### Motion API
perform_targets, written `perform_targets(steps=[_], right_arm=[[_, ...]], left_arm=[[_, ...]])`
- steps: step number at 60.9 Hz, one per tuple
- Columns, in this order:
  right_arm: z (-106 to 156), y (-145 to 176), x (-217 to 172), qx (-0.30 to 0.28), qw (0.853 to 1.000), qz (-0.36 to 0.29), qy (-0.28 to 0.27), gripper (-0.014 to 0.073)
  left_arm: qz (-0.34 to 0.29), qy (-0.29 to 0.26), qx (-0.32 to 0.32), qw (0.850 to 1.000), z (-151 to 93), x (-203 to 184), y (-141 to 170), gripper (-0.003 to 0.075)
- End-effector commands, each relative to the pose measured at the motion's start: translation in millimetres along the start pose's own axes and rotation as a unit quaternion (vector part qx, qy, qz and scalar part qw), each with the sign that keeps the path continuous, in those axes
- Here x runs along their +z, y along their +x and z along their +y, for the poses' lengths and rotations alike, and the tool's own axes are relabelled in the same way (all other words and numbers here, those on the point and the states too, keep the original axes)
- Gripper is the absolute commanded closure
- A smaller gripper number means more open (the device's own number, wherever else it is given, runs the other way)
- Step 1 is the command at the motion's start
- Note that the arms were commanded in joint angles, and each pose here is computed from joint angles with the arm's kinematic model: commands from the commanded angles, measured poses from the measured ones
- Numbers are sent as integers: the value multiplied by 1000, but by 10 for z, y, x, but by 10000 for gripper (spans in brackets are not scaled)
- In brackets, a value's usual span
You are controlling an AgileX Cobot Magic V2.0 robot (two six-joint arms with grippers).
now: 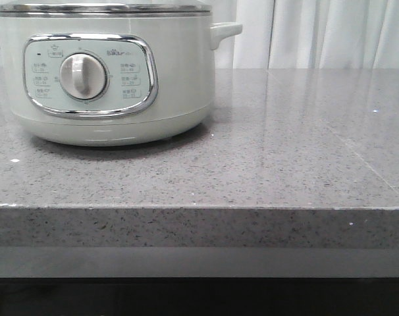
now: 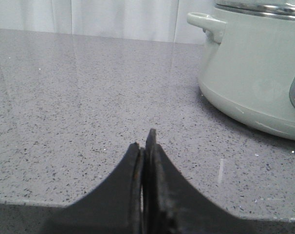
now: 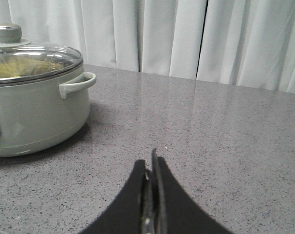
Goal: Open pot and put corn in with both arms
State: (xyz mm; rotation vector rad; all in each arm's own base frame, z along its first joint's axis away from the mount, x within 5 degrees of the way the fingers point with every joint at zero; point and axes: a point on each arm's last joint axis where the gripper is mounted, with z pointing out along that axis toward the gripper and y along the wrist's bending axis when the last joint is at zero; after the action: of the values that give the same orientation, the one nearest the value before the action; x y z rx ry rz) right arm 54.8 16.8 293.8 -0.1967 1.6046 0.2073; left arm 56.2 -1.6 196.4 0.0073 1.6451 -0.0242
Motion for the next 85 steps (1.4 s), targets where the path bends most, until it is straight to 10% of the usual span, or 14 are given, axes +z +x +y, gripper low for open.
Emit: perform_targets(steps=[1,24,50,85], right_arm=[[-15,-148,-13,-3,999,-46,10,667],[-37,-180,-6,-3,996,-87,22,667],[-182,703,-37,-8,988,-37,152,667],[-194,998,-3,7,988,-1,154,667]], left_arm=[[-57,-3,-8,998,5,-25,-99,738],[-57,-3,-8,998,5,-25,-99,738],[-57,-3,-8,998,5,-25,-99,738],[-57,-3,-8,998,5,-25,-99,738]])
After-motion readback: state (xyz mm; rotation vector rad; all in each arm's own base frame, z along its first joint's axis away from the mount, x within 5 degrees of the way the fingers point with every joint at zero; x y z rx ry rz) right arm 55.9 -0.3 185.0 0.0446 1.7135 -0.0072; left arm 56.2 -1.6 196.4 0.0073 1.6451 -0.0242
